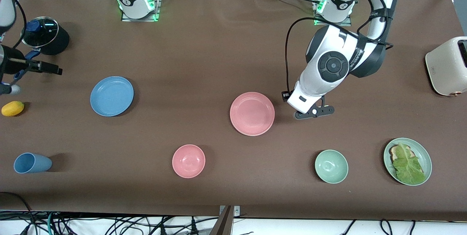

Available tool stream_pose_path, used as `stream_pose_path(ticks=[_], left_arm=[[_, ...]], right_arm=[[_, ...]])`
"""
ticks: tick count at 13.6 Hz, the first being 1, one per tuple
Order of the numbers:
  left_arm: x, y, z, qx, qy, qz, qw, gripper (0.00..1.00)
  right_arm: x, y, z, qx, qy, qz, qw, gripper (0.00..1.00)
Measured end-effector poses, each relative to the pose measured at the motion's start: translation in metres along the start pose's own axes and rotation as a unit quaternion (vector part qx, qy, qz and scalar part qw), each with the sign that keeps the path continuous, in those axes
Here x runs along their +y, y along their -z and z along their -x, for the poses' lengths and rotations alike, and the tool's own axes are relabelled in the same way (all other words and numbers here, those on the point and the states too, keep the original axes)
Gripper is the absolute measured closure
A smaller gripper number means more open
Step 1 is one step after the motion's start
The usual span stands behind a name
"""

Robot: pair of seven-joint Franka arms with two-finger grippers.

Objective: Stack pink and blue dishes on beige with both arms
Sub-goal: 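Release the pink plate with the left gripper while the right gripper reaches the blue plate, then grasp the blue plate's rim with the right gripper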

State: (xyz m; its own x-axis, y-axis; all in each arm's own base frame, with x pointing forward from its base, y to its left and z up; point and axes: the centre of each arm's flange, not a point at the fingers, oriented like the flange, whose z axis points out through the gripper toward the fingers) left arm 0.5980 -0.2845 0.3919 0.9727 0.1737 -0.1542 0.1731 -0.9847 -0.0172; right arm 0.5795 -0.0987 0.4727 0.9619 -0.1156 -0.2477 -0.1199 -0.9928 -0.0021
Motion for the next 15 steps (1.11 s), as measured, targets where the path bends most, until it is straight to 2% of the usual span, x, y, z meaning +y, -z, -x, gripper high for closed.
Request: stream_pose_path(ticks=[3, 5, 7, 8, 10, 11, 13, 15], left_arm=[[0.0, 0.03, 0.003, -0.005, -0.008, -0.018, 1.0, 0.39], [-0.006, 0.051, 0.002, -0.005, -0.015, -0.023, 1.0, 0.37], [-0.024, 0.072, -0.002, -0.004, -0.018, -0.018, 1.0, 0.37], [-0.036, 0.082, -0.005, -0.005, -0.018, -0.015, 1.0, 0.3], [-0.061, 0.101, -0.007, -0.008, -0.02, -0.01, 1.0, 0.27], [-0.073, 0.11, -0.007, -0.008, -0.022, -0.007, 1.0, 0.22], [-0.094, 0.125, -0.009, -0.008, -0.019, -0.001, 1.0, 0.04], [-0.113, 0.138, -0.008, -0.009, -0.013, 0.008, 1.0, 0.0]], right_arm=[[0.012, -0.063, -0.018, 0.008, 0.006, -0.008, 1.0, 0.0], [0.026, -0.113, -0.022, 0.011, 0.008, -0.041, 0.999, 0.0], [0.045, -0.162, -0.028, 0.004, 0.009, -0.07, 0.997, 0.0], [0.055, -0.184, -0.032, 0.0, 0.01, -0.089, 0.996, 0.0], [0.072, -0.223, -0.04, -0.002, 0.016, -0.118, 0.993, 0.0], [0.081, -0.242, -0.042, -0.004, 0.015, -0.129, 0.992, 0.0], [0.092, -0.27, -0.045, -0.006, 0.011, -0.146, 0.989, 0.0], [0.093, -0.285, -0.047, -0.009, 0.006, -0.157, 0.988, 0.0]])
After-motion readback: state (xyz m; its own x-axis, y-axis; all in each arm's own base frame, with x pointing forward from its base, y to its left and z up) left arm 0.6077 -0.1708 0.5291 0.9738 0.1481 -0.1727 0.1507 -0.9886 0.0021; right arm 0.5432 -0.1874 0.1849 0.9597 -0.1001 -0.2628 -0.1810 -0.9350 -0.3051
